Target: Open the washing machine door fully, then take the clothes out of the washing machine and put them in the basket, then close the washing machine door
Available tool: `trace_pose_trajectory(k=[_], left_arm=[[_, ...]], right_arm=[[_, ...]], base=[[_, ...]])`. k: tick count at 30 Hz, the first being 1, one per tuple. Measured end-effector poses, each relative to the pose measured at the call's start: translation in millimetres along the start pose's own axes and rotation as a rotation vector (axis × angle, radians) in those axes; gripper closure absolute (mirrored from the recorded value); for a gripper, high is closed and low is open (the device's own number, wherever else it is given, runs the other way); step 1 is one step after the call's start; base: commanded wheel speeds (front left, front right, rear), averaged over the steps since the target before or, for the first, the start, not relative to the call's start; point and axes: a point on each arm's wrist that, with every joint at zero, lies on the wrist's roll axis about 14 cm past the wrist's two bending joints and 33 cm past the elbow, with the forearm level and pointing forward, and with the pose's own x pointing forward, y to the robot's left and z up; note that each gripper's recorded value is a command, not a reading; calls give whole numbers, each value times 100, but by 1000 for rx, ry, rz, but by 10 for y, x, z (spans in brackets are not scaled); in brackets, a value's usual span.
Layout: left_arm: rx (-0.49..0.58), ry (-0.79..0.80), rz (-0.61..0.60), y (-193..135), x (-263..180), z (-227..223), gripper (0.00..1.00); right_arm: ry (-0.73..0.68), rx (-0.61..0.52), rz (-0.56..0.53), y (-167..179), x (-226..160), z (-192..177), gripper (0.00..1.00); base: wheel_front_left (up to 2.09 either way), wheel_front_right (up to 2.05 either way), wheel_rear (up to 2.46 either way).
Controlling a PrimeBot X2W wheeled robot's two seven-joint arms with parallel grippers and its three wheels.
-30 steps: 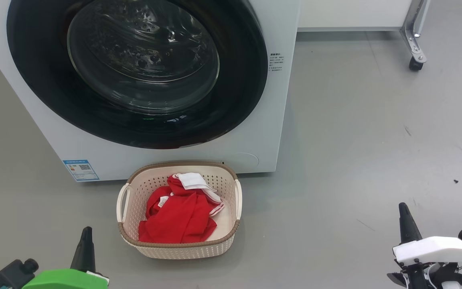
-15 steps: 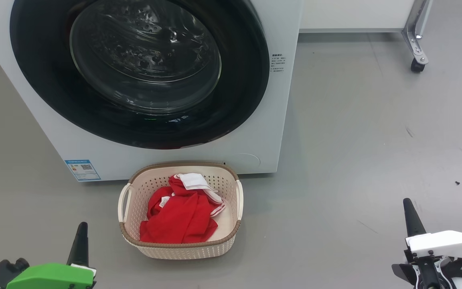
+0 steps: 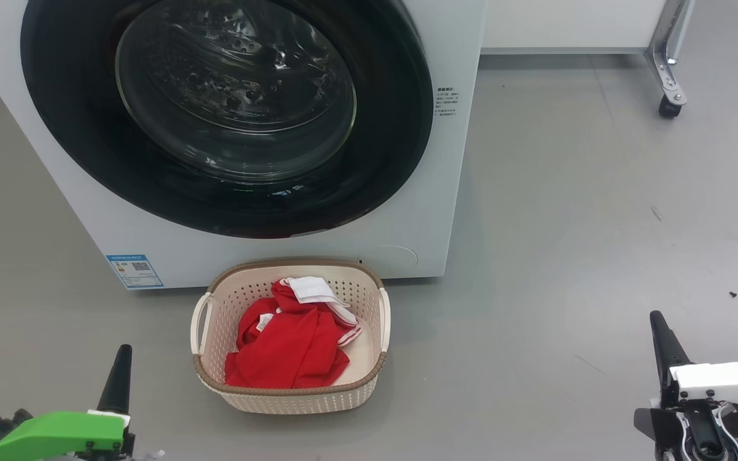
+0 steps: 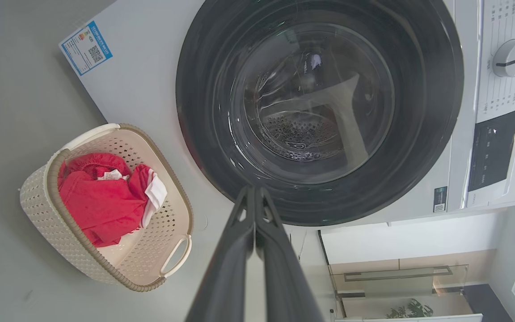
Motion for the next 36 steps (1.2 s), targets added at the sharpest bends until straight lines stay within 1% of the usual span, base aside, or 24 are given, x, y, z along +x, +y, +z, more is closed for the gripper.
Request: trace_pose_trajectory(k=[14,36], left_arm=[[-185,-7,-38,-80,51,90,100],[-191,-9,-35,-63,58,101,100]], right_arm=[[-4,183,35,99,68,71,100],[-4,195,39,112,80,88,100]], base=[[0,0,0],[0,0,0]])
